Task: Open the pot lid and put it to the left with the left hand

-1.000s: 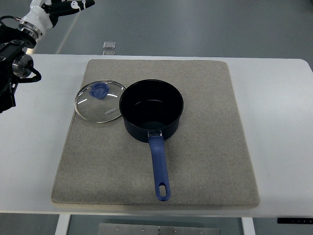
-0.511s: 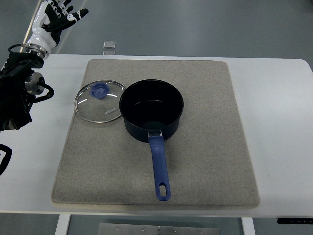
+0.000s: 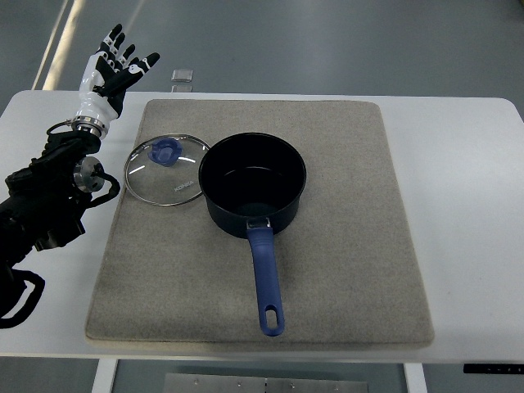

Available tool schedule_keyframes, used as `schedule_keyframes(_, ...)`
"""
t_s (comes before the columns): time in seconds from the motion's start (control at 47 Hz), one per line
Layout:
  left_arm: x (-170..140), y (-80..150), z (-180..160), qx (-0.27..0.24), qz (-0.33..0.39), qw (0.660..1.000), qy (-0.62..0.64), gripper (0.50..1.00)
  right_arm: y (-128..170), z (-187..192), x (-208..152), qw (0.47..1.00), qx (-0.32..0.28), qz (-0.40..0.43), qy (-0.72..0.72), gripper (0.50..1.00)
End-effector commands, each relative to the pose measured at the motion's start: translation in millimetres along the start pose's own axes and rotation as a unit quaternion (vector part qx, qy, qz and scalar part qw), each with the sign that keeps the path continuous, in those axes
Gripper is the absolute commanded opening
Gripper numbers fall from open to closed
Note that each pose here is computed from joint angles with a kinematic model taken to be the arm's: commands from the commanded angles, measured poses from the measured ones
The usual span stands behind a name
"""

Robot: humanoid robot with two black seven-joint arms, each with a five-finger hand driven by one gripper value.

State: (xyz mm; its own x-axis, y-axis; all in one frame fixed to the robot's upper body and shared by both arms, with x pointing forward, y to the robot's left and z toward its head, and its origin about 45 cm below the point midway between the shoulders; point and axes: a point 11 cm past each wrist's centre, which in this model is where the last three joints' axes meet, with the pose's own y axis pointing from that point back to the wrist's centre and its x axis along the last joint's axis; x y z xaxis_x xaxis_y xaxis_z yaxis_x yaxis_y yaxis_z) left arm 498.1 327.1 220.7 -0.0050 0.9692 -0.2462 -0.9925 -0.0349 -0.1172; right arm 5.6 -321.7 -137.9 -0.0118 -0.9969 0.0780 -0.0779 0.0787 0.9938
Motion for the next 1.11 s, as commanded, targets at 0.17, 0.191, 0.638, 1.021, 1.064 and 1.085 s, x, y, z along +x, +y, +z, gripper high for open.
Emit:
schedule_keyframes(0.17,-5,-11,19,-0.020,-0.008,1.000,0.008,0.990,0,1,0,1.000,-0.001,0.000,0.000,0.915)
schedule_keyframes(0.191,-6,-13,22,-0.023,-0.009,1.000,0.008,0.990,0,1,0,1.000,-0.001,0.000,0.000,0.915)
schedule_keyframes(0.638,-13,-25,46,-0.046,-0.012,0.999,0.006,0.990,0,0,0,1.000,0.000,0.000,0.001,0.915)
schedule_keyframes(1.021,-22,-30,51,-0.052,-0.019,0.998,0.008,0.990,0,0,0,1.000,0.000,0.000,-0.001,0.915)
schedule_keyframes(1.064,-21,-30,52,-0.053,-0.018,0.998,0.009,0.990,0,0,1,1.000,0.000,0.002,0.000,0.915)
schedule_keyframes(1.085,-20,-30,52,-0.053,-0.018,0.998,0.008,0.990,0,0,1,1.000,0.000,0.003,0.000,0.915)
